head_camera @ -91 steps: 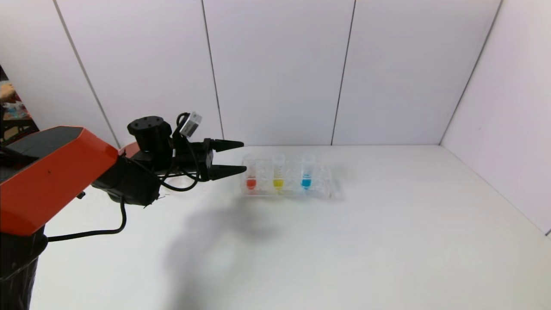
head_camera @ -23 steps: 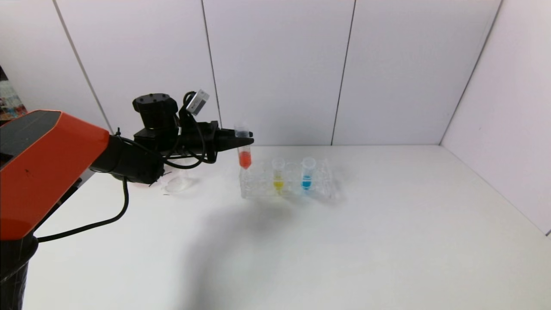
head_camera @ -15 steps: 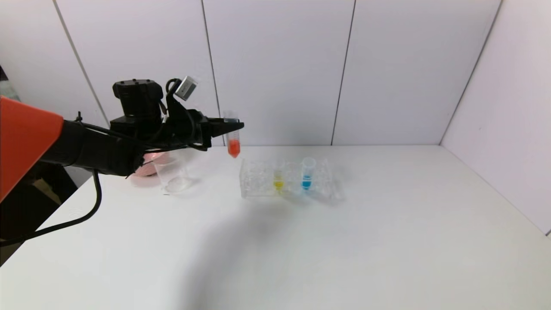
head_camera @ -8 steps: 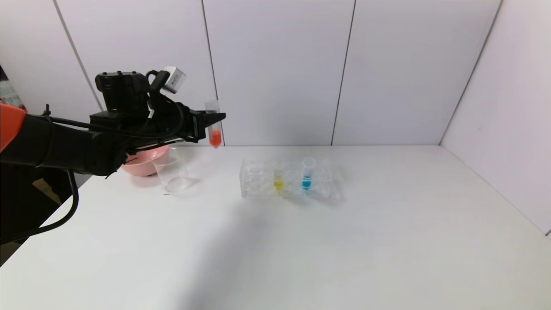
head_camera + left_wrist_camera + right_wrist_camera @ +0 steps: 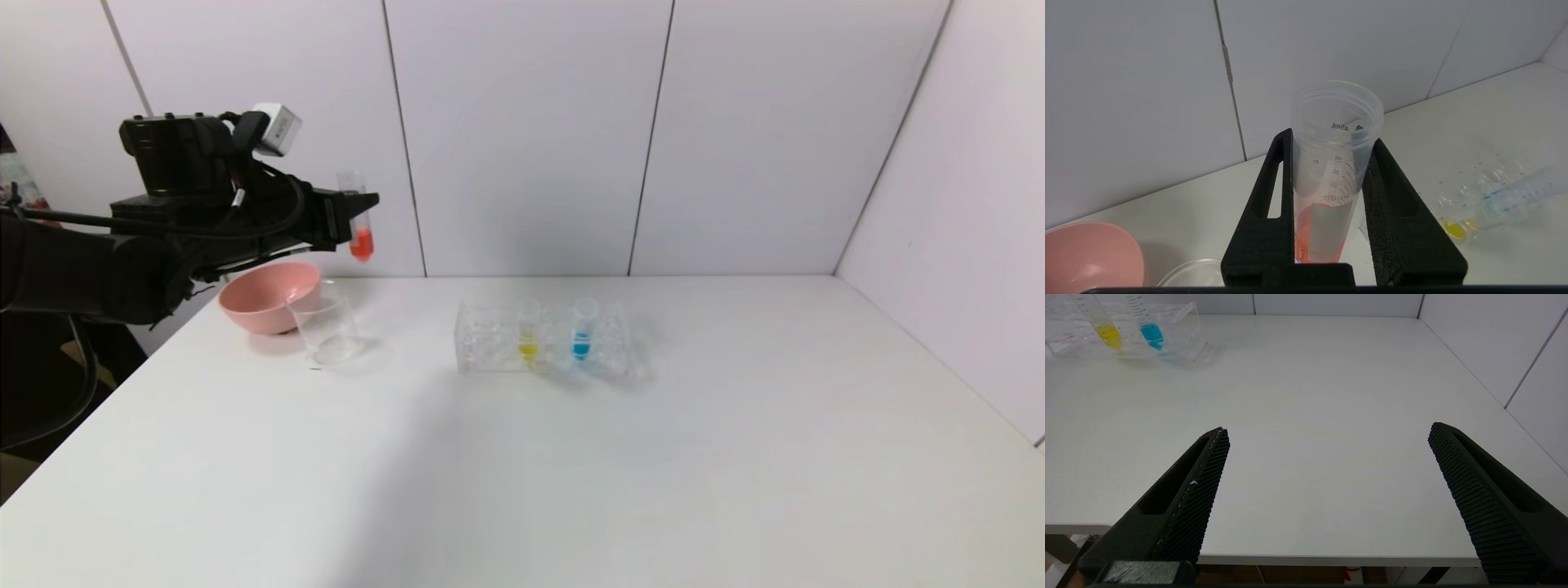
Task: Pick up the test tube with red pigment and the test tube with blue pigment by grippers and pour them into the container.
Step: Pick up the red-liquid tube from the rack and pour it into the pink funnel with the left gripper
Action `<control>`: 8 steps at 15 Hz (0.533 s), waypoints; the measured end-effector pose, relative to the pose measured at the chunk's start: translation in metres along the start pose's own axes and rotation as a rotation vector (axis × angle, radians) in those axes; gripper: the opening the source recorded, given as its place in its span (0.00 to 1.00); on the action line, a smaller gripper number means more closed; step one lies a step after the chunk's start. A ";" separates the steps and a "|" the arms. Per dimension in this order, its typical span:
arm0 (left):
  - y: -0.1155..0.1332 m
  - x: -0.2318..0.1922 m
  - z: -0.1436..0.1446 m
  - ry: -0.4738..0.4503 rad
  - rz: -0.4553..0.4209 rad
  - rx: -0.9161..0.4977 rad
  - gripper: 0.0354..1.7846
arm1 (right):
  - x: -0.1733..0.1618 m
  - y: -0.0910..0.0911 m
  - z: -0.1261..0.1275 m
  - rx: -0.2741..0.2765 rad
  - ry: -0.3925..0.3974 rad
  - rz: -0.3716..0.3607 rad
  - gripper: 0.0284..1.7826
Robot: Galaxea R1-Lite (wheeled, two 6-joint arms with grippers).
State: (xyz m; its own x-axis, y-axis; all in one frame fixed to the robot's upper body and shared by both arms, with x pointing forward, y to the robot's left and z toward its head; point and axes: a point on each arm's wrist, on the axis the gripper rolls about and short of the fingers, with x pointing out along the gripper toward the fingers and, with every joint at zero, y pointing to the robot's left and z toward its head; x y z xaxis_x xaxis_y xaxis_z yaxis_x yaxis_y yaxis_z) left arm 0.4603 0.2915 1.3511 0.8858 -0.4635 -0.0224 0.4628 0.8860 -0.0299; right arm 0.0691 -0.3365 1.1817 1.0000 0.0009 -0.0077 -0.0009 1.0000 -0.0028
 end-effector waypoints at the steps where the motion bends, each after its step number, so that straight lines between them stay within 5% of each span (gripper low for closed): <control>1: 0.006 -0.004 0.002 -0.004 0.019 0.001 0.27 | 0.000 0.000 0.000 0.000 0.000 0.000 1.00; 8: 0.044 -0.038 0.013 -0.020 0.089 0.004 0.27 | 0.000 0.000 0.000 0.000 0.000 0.001 1.00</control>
State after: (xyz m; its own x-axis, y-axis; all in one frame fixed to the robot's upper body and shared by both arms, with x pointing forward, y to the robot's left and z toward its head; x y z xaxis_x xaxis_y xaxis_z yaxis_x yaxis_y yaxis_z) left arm 0.4477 0.3484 1.3634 0.9241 -0.3822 -0.0044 0.3819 0.9239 -0.0243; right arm 0.0691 -0.3365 1.1817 1.0000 0.0017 -0.0077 -0.0017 1.0000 -0.0028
